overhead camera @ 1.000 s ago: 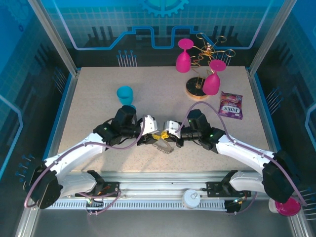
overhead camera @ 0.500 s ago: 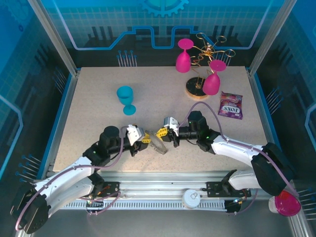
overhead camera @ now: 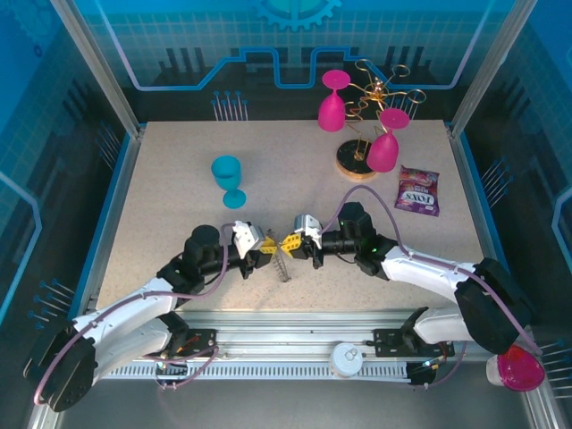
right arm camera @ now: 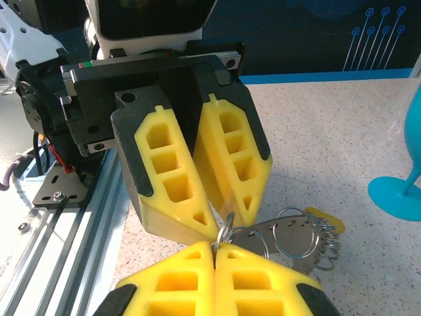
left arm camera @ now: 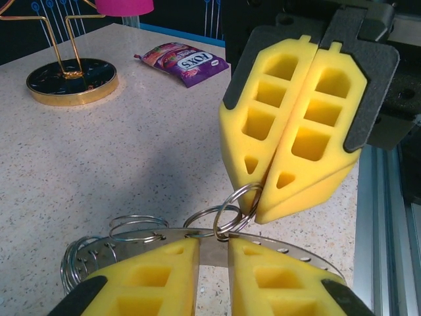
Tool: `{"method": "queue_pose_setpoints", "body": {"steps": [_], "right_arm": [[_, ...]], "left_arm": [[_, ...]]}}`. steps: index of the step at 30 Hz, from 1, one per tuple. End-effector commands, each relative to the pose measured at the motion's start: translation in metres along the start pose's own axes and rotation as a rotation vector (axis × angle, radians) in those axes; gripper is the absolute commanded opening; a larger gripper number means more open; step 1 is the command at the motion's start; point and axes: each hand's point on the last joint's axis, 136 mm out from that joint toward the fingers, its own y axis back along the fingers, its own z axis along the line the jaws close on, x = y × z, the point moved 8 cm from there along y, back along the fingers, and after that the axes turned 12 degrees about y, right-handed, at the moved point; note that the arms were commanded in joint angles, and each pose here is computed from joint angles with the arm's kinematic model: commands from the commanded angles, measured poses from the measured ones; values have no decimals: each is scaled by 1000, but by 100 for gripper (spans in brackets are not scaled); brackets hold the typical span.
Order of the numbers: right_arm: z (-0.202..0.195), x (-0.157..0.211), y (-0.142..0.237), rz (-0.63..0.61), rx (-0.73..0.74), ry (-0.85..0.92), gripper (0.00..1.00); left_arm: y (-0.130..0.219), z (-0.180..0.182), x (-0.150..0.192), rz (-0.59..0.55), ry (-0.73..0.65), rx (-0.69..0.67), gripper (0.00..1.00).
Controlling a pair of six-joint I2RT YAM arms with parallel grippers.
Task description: Put the keys on the keyring
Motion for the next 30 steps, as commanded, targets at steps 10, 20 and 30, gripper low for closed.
{"method": "queue_pose_setpoints", "body": {"steps": [10, 20, 30], "right_arm": [[1, -8, -7, 20, -34, 54, 0], [-1, -5, -4, 84, 1, 63, 0], [-7, -12, -10, 54, -11, 51, 0]], "left_arm": [[1, -2, -21, -79, -43, 12, 25], [0, 3, -20, -46, -63, -42, 23], [-7, -4, -16, -3, -40, 76, 23]]}}
